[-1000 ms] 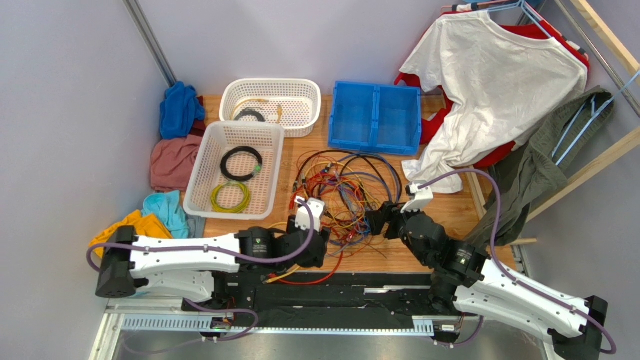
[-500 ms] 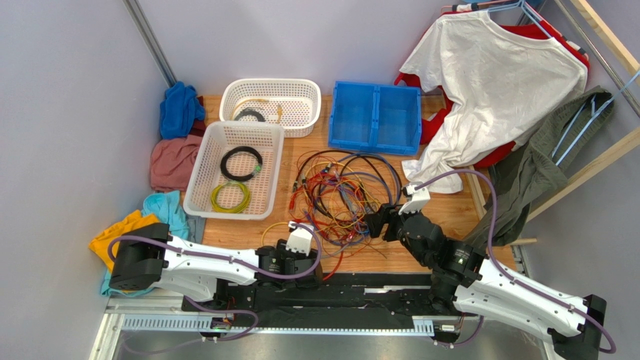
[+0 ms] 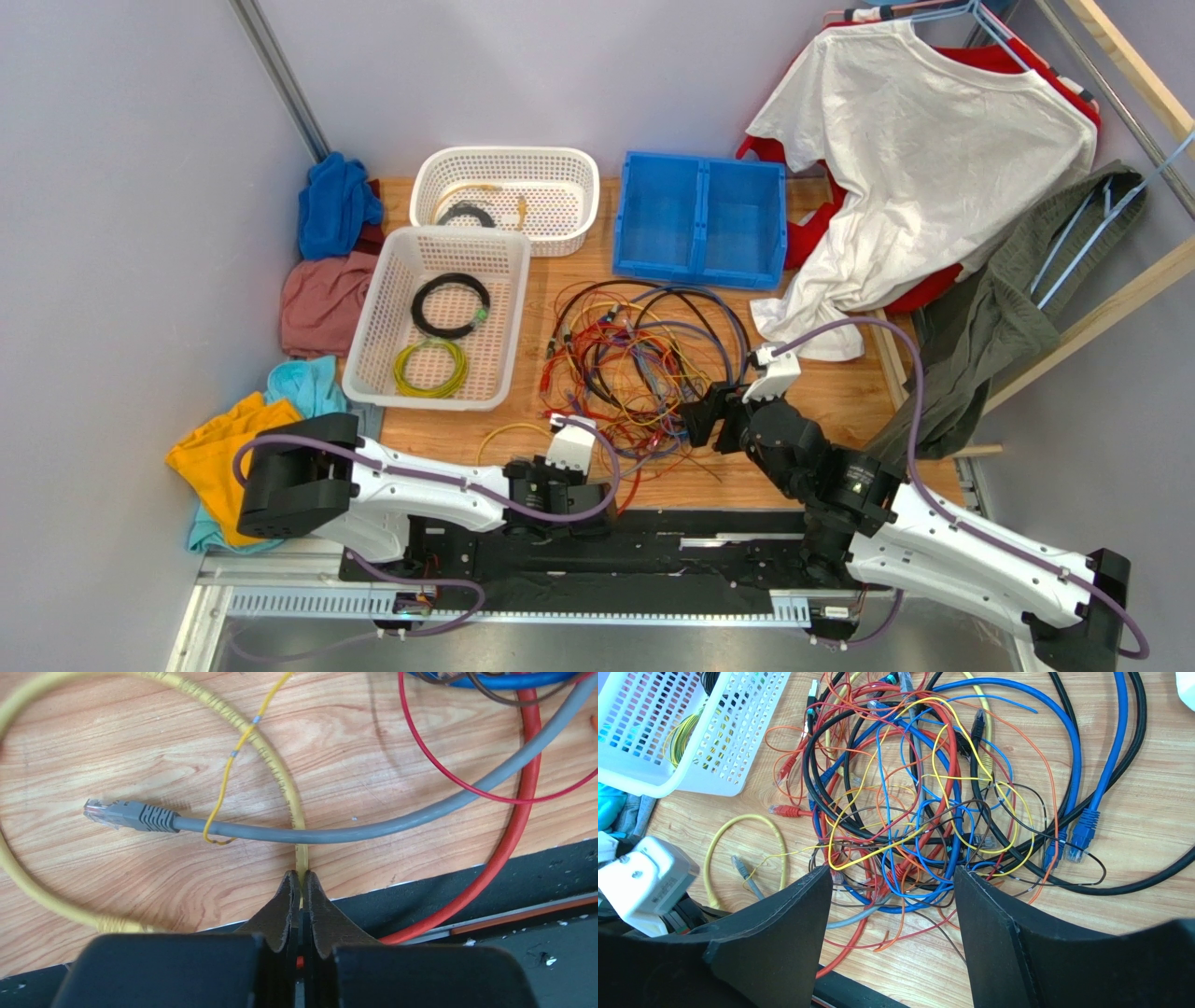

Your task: Untangle the cables

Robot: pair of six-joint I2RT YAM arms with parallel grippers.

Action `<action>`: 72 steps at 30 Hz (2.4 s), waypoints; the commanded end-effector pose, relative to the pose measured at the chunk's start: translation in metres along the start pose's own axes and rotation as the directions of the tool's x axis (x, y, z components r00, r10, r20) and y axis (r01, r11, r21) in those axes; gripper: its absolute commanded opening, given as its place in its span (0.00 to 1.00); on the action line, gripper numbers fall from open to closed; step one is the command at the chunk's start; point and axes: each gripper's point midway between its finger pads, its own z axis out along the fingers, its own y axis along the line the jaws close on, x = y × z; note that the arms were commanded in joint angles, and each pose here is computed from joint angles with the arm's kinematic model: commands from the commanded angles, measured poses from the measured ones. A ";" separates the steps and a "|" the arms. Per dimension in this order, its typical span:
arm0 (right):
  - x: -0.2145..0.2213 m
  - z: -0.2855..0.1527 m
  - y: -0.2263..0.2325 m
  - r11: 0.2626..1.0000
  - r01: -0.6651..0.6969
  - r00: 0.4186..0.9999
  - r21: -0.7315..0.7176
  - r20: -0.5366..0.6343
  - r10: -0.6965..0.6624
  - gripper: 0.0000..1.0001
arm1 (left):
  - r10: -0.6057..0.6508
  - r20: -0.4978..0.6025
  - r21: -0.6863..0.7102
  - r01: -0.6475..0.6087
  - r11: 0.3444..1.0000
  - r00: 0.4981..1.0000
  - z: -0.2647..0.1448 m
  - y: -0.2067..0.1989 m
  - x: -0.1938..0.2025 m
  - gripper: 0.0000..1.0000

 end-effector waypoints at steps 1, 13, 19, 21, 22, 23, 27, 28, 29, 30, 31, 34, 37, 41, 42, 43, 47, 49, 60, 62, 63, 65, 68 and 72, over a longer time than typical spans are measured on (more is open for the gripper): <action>-0.004 -0.001 0.005 1.000 -0.020 1.000 -0.014 0.007 0.020 0.68 | 0.105 -0.040 0.029 -0.104 0.994 0.994 -0.016 -0.016 0.002 0.00; -0.033 -0.014 0.013 0.999 -0.025 0.997 -0.048 0.070 0.028 0.68 | -0.093 0.409 0.357 -0.066 0.932 0.908 -0.172 -0.020 -0.162 0.00; -0.039 -0.018 0.015 0.997 -0.039 0.994 -0.073 0.097 0.046 0.68 | -0.171 0.531 0.326 -0.013 0.945 0.830 -0.203 0.030 -0.221 0.00; -0.041 -0.019 0.019 0.995 -0.035 0.994 -0.093 0.100 0.045 0.68 | -0.169 0.562 0.324 -0.028 0.946 0.809 -0.213 0.037 -0.236 0.00; -0.042 -0.019 0.020 0.995 -0.034 0.994 -0.096 0.102 0.044 0.68 | -0.186 0.575 0.328 -0.017 0.944 0.797 -0.218 0.041 -0.246 0.00; -0.043 -0.019 0.021 0.994 -0.037 0.993 -0.102 0.106 0.048 0.68 | -0.176 0.596 0.318 -0.029 0.948 0.783 -0.225 0.043 -0.256 0.00; -0.041 -0.016 0.025 0.992 -0.042 0.993 -0.117 0.106 0.054 0.68 | -0.151 0.661 0.272 -0.047 0.961 0.735 -0.246 0.049 -0.292 0.00; -0.041 -0.016 0.025 0.992 -0.044 0.993 -0.119 0.104 0.057 0.68 | -0.150 0.671 0.256 -0.038 0.966 0.726 -0.248 0.053 -0.301 0.00; -0.040 -0.015 0.026 0.991 -0.044 0.993 -0.124 0.101 0.057 0.68 | -0.129 0.686 0.232 -0.047 0.972 0.716 -0.253 0.053 -0.314 0.00; -0.038 -0.015 0.026 0.992 -0.044 0.994 -0.121 0.098 0.056 0.68 | -0.120 0.692 0.211 -0.041 0.977 0.711 -0.253 0.055 -0.321 0.00; -0.038 -0.014 0.026 0.991 -0.046 0.994 -0.122 0.096 0.057 0.68 | -0.115 0.695 0.179 -0.016 0.984 0.709 -0.249 0.063 -0.331 0.00; -0.036 -0.013 0.026 0.991 -0.050 0.994 -0.122 0.094 0.061 0.68 | -0.128 0.666 0.144 0.042 0.989 0.735 -0.226 0.074 -0.361 0.00; -0.034 -0.011 0.028 0.990 -0.048 0.994 -0.130 0.088 0.059 0.68 | -0.190 0.553 0.132 0.140 0.981 0.811 -0.159 0.081 -0.388 0.00; -0.032 -0.009 0.030 0.991 -0.035 0.996 -0.132 0.081 0.046 0.68 | -0.266 0.510 0.117 0.240 0.964 0.818 -0.106 0.103 -0.441 0.00; -0.031 -0.008 0.030 0.991 -0.031 0.996 -0.130 0.079 0.041 0.68 | -0.280 0.512 0.115 0.258 0.959 0.812 -0.097 0.113 -0.454 0.00; -0.030 -0.006 0.030 0.992 -0.026 0.996 -0.125 0.078 0.036 0.68 | -0.288 0.518 0.114 0.268 0.957 0.805 -0.084 0.113 -0.478 0.00; -0.025 0.001 0.027 0.995 -0.012 0.997 -0.101 0.071 0.019 0.68 | -0.317 0.513 0.100 0.311 0.945 0.798 -0.048 0.129 -0.530 0.00; -0.022 0.005 0.025 0.996 -0.010 0.997 -0.087 0.070 0.017 0.68 | -0.344 0.496 0.094 0.344 0.934 0.797 -0.020 0.142 -0.547 0.00; -0.019 0.012 0.019 0.998 0.038 0.997 -0.047 0.070 -0.034 0.68 | -0.503 0.483 0.147 0.500 0.853 0.717 0.094 0.204 -0.555 0.00; -0.018 0.013 0.015 0.999 0.046 0.996 -0.029 0.075 -0.043 0.68 | -0.500 0.482 0.152 0.493 0.856 0.719 0.106 0.204 -0.555 0.00; -0.017 0.014 0.013 0.999 0.050 0.996 -0.021 0.074 -0.048 0.68 | -0.499 0.475 0.145 0.494 0.857 0.725 0.116 0.206 -0.551 0.00; -0.017 0.014 0.011 0.998 0.055 0.996 -0.010 0.074 -0.054 0.68 | -0.495 0.484 0.163 0.482 0.861 0.722 0.119 0.204 -0.556 0.14; -0.017 0.013 0.010 0.999 0.054 0.996 -0.007 0.075 -0.053 0.68 | -0.503 0.476 0.216 0.458 0.862 0.722 0.106 0.192 -0.560 0.35; -0.019 0.013 0.010 0.999 0.051 0.995 -0.010 0.082 -0.050 0.68 | -0.456 0.551 0.249 0.384 0.889 0.699 0.032 0.167 -0.561 0.49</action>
